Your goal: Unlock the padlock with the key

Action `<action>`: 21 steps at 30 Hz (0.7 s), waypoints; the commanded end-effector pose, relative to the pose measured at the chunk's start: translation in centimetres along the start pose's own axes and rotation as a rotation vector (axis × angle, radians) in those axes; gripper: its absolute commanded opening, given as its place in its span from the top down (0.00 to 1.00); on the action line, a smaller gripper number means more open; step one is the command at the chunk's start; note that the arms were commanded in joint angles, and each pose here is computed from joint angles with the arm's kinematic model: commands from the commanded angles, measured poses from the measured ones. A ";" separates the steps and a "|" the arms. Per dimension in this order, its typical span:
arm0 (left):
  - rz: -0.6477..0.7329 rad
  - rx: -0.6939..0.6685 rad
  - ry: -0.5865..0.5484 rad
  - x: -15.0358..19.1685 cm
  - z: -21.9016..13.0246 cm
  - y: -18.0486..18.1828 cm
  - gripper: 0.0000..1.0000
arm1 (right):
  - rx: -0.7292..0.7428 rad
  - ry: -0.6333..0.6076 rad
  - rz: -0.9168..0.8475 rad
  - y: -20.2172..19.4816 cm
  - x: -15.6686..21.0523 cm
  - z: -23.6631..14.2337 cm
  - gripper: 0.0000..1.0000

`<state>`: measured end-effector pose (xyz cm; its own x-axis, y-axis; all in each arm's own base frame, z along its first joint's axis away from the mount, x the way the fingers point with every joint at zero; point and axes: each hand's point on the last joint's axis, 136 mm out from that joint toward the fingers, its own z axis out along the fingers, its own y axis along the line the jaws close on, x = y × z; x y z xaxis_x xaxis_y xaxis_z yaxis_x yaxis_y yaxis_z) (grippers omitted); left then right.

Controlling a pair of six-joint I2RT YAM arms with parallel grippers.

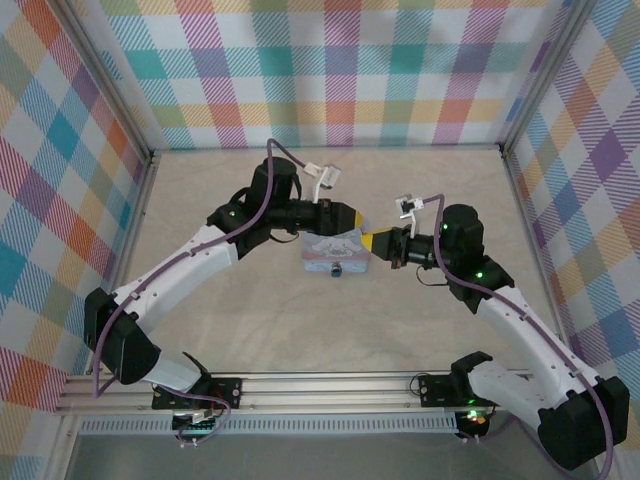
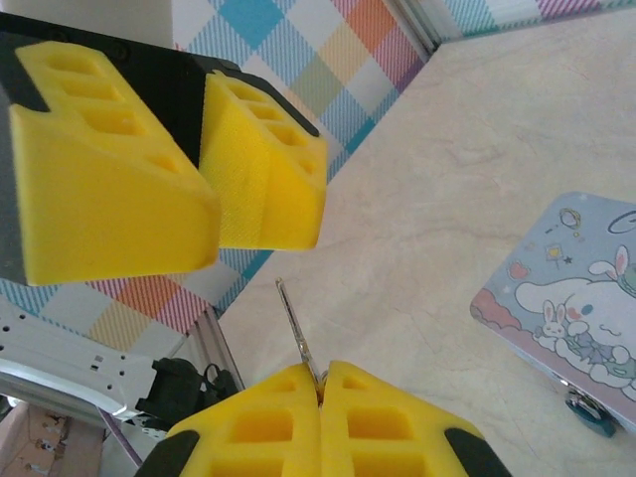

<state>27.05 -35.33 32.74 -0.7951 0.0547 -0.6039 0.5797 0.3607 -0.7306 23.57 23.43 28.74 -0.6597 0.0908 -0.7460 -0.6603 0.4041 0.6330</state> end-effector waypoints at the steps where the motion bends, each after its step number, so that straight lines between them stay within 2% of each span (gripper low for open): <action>1: 0.005 -0.007 -0.064 -0.8 -1.5 -0.3 0.59 | 0.004 -0.012 -0.051 0.8 -0.8 -0.4 1.00; 3: -0.006 -0.023 -0.077 -0.8 -1.8 0.2 0.56 | 0.021 -0.008 -0.047 0.5 -0.7 -0.4 1.00; 5: -0.023 -0.042 -0.092 -0.8 -2.1 0.8 0.48 | 0.038 -0.001 -0.041 0.2 -0.5 -0.4 1.00; 12: -0.081 -0.111 -0.136 -0.2 -2.9 3.2 0.37 | 0.104 0.007 -0.018 -1.3 0.0 -0.3 1.00; 16: -0.162 -0.162 -0.153 0.2 -2.6 4.9 0.34 | 0.303 -0.009 -0.063 -3.7 -0.6 -0.8 1.00; 21: -0.233 -0.203 -0.202 -0.7 -2.7 5.9 0.31 | 0.612 -0.066 -0.262 -5.6 -2.6 -1.8 1.00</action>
<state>29.31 -31.28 28.73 -0.8519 -0.1479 -0.5023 0.3664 0.5169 -0.7737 26.04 21.93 26.68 -0.5875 0.0285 -0.8087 -0.5595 0.7077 0.4314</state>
